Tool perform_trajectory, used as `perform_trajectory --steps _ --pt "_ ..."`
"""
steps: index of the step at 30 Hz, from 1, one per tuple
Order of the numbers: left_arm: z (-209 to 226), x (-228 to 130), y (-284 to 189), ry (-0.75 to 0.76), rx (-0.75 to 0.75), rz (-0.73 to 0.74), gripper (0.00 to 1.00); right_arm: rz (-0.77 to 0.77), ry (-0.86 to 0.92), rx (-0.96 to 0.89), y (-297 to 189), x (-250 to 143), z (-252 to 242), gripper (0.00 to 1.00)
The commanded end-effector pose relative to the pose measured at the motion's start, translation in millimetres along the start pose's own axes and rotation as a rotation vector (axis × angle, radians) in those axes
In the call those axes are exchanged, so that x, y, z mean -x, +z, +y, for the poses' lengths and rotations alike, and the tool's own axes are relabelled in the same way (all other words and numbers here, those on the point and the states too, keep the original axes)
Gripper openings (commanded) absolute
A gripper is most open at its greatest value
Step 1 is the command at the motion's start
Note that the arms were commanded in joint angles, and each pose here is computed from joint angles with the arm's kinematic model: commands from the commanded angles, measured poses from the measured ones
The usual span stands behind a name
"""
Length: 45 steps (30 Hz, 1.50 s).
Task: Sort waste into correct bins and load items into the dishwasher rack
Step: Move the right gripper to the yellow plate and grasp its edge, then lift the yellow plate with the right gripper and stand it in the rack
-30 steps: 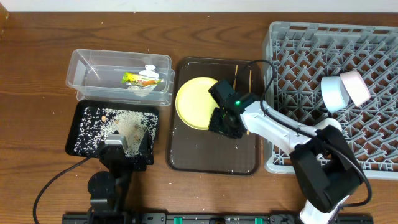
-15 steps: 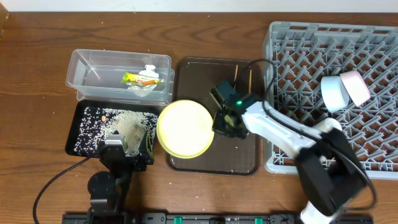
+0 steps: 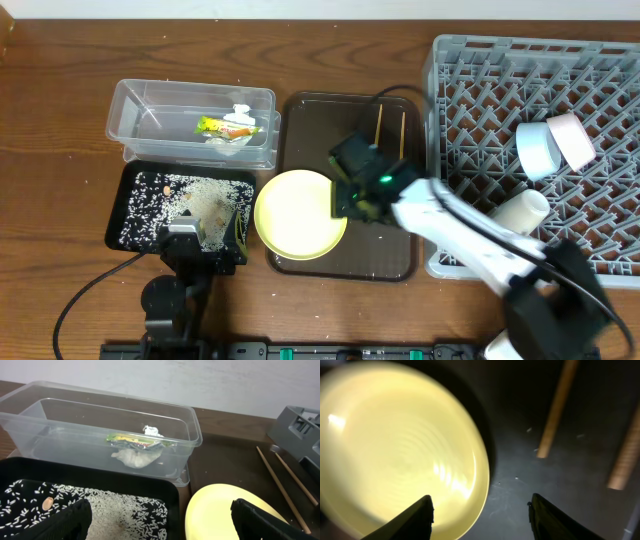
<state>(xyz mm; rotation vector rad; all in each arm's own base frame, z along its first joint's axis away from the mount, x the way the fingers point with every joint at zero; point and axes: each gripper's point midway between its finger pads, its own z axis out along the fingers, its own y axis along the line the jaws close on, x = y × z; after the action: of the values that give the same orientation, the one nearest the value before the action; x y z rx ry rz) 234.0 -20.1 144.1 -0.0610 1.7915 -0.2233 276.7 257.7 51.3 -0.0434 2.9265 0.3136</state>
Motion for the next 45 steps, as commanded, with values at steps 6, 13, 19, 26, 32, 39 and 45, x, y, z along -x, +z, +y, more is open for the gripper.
perform_trajectory --steps 6,13,19,26,32,39,45 --pt "2 -11 2 0.013 0.001 0.022 0.91 0.122 -0.038 -0.099 60 -24 -17 0.05" --pt "2 -11 2 0.013 0.001 0.022 0.91 -0.091 -0.093 -0.169 1 22 -36 0.01" --pt "2 -11 2 0.013 0.001 0.022 0.91 -0.548 -0.111 -0.382 -127 98 -88 0.01" --pt "2 -11 2 0.013 0.001 0.022 0.91 -0.885 0.024 -0.786 -261 133 -182 0.01" --pt "2 -11 2 0.013 0.001 0.022 0.91 -0.939 0.174 -0.997 -299 147 -247 0.01" --pt "2 -11 2 0.013 0.001 0.022 0.92 -1.009 0.316 -1.199 -330 170 -311 0.01" --pt "2 -11 2 0.013 0.001 0.022 0.91 -0.982 0.315 -1.213 -297 195 -344 0.01"
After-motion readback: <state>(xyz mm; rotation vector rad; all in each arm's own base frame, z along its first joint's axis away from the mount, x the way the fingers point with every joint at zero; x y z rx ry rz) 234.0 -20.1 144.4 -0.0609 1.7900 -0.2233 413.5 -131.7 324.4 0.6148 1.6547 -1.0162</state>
